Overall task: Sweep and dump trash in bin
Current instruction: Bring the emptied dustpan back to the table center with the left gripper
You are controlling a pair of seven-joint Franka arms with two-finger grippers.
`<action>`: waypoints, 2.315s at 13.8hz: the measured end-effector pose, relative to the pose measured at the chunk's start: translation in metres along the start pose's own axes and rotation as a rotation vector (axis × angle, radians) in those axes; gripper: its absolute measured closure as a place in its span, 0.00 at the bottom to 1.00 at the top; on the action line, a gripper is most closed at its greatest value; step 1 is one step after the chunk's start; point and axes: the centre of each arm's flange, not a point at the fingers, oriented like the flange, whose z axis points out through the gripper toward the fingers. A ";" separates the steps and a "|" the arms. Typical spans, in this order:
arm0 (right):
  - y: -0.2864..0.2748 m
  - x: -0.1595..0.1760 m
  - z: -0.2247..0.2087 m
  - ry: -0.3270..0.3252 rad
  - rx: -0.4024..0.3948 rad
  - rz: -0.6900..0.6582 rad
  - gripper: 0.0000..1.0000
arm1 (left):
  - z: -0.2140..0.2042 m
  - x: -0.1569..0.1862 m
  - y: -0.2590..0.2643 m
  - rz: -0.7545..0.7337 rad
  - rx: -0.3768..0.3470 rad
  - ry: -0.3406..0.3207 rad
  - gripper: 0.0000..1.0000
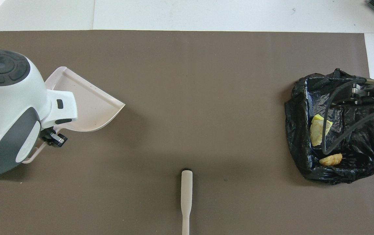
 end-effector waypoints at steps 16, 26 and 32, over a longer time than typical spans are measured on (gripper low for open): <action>0.015 -0.008 -0.004 -0.038 0.005 -0.059 0.00 | 0.014 0.136 0.201 -0.403 -0.314 0.165 0.69; 0.019 -0.007 -0.003 -0.040 0.005 -0.053 0.00 | 0.058 0.180 0.269 -0.418 -0.351 0.212 0.65; 0.019 -0.007 -0.003 -0.040 0.005 -0.053 0.00 | 0.012 0.157 0.181 -0.545 -0.349 0.236 0.02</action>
